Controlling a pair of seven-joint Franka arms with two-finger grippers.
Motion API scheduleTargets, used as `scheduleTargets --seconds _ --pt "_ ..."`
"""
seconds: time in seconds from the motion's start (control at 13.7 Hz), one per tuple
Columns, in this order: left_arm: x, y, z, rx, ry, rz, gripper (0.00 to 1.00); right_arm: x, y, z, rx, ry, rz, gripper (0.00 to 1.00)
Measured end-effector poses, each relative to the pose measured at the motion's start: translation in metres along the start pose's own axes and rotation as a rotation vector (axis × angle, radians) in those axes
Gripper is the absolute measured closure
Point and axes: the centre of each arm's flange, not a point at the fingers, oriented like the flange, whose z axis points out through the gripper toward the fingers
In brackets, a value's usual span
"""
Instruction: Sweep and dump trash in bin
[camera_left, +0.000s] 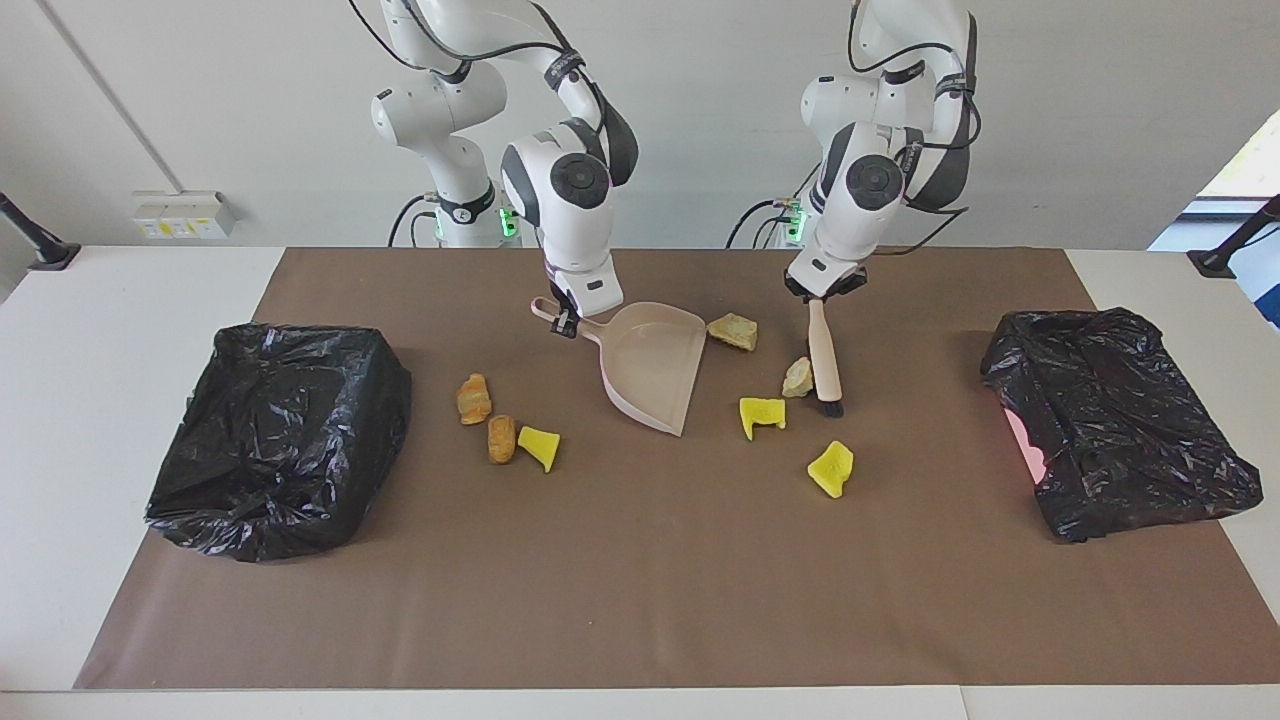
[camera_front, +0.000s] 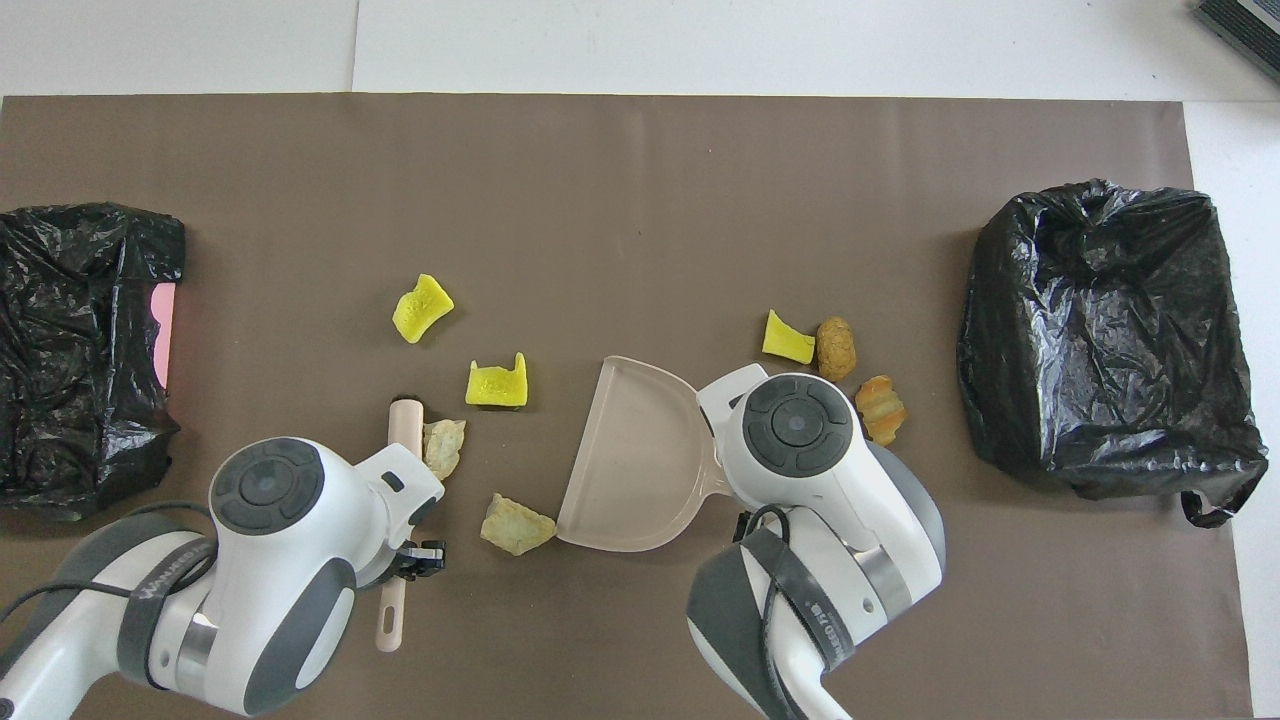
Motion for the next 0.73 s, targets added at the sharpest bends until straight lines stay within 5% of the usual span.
scheduleTargets --seconds 0.44,0.73 --pt "-0.047 0.062 0.008 -0.072 -0.059 -0.19 0.74 0.006 -0.001 0.008 0.0 -0.001 0.012 0.69" --pt "-0.043 0.08 -0.001 -0.176 0.016 -0.178 0.74 0.006 -0.001 0.008 0.0 -0.001 0.013 0.69"
